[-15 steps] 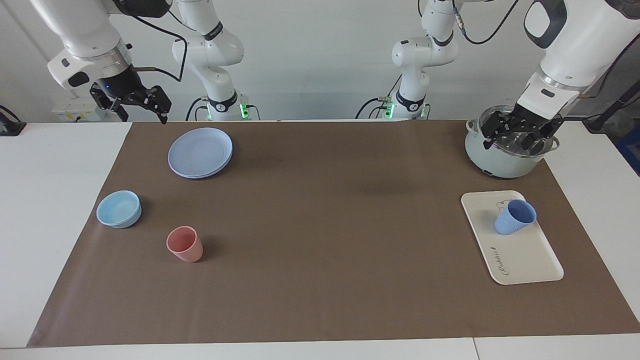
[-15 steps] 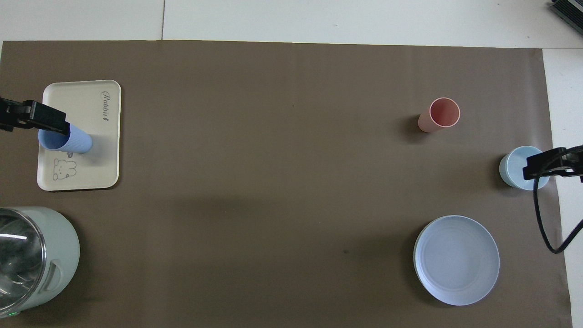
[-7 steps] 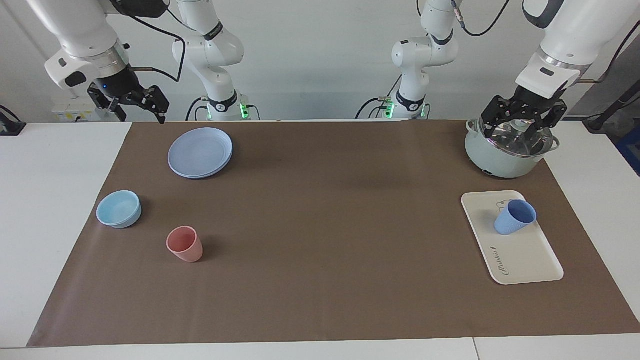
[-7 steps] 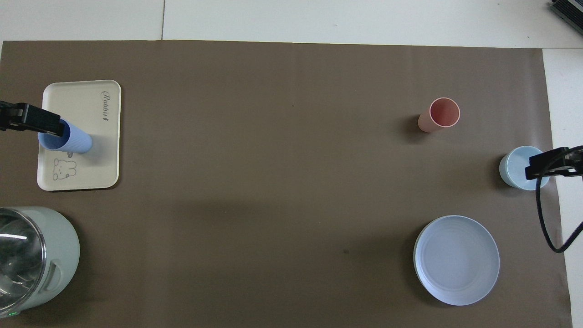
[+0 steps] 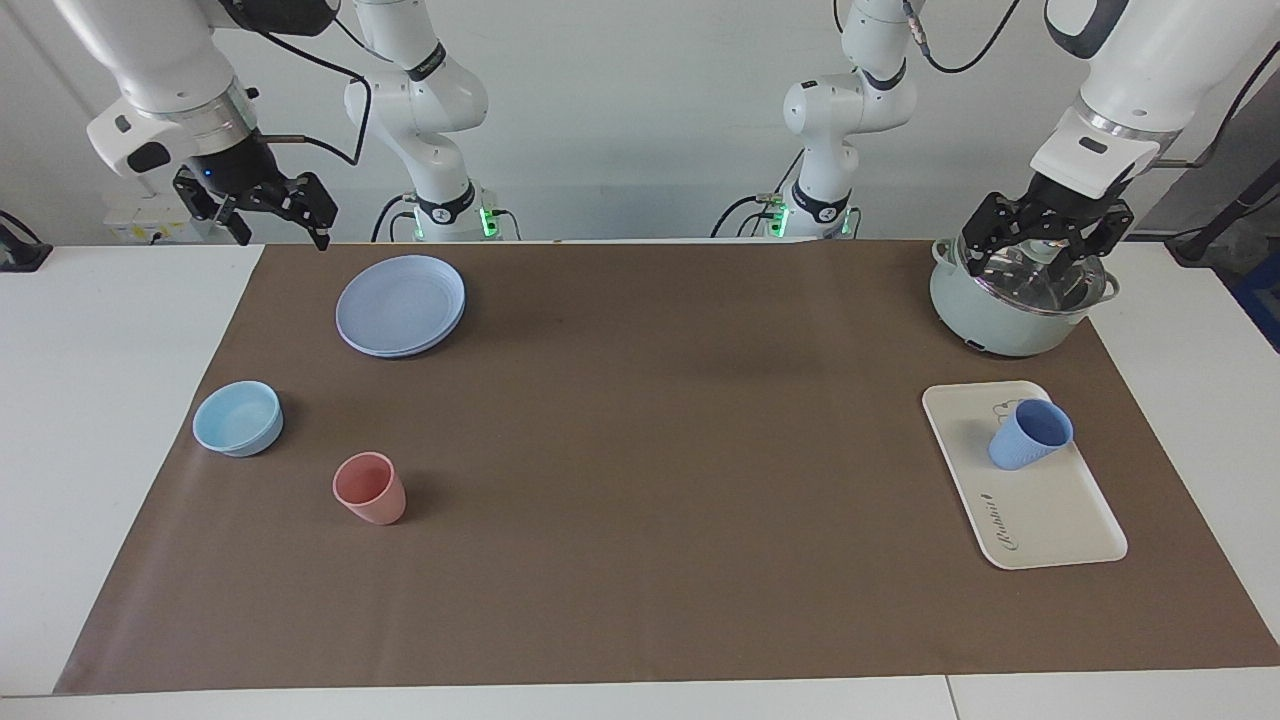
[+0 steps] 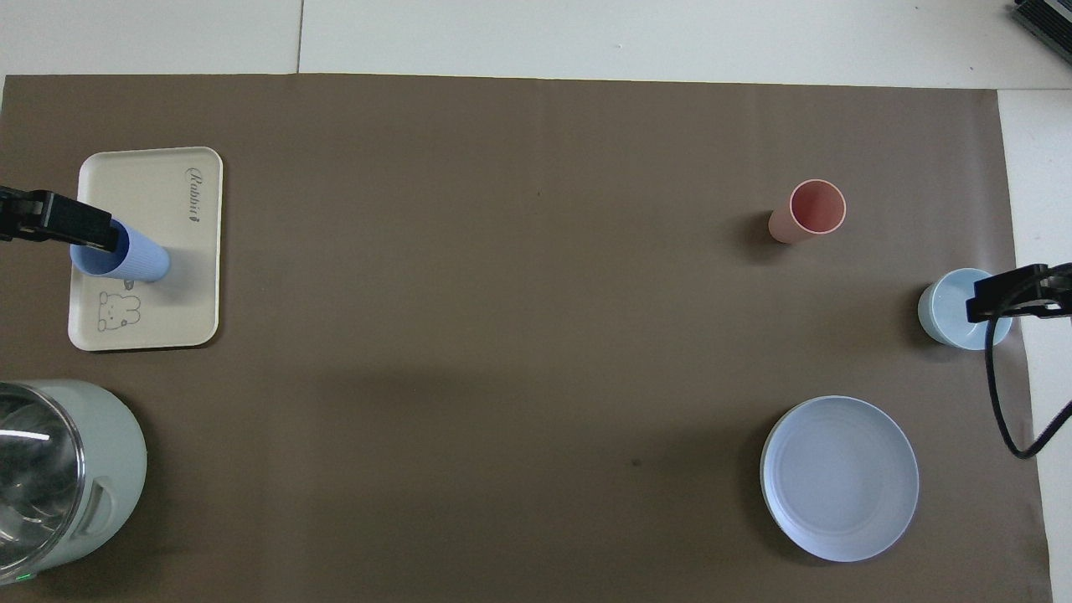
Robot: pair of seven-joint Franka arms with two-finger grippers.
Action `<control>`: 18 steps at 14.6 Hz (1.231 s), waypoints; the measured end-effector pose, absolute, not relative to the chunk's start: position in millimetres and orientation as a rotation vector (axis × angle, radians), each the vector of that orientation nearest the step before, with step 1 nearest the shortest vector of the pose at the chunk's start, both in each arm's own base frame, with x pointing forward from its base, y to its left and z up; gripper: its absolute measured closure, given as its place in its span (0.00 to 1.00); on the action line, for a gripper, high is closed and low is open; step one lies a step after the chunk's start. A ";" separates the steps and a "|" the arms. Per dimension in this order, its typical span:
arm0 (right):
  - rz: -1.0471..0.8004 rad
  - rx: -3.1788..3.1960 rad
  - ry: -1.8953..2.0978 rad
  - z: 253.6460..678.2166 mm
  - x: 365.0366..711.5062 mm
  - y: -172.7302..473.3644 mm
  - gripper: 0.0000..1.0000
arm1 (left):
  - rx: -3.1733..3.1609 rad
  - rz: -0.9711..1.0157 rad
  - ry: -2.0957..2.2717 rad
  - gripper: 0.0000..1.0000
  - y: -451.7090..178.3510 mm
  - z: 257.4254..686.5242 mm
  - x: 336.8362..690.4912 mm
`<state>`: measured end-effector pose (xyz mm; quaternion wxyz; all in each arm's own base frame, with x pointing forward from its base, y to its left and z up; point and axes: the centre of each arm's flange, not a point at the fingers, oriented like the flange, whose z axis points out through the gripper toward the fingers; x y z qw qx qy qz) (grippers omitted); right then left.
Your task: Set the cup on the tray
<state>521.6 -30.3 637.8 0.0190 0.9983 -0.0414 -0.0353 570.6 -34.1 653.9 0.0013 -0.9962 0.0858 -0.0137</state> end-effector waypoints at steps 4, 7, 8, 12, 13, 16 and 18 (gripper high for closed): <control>-0.110 3.099 -0.128 637.4 521.6 -30.3 0.00 | -3.127 -0.042 0.268 0.00 -33.6 653.7 570.7; -0.093 3.099 -0.128 638.1 522.9 -30.3 0.00 | -3.127 -0.041 0.269 0.00 -33.7 653.5 570.5; -0.084 3.100 -0.128 638.6 523.6 -30.3 0.00 | -3.127 -0.039 0.269 0.00 -33.9 653.0 570.3; -0.088 3.100 -0.132 636.3 523.7 -31.8 0.00 | -3.126 -0.033 0.270 0.00 -34.4 652.1 567.6; -0.087 3.100 -0.132 636.2 523.8 -31.7 0.00 | -3.126 -0.034 0.270 0.00 -34.4 652.3 567.2; -0.072 3.100 -0.132 636.3 525.1 -31.8 0.00 | -3.126 -0.032 0.270 0.00 -34.5 651.9 566.9; -0.071 3.100 -0.153 635.6 524.7 -41.1 0.00 | -3.126 -0.030 0.270 0.00 -34.5 651.4 566.9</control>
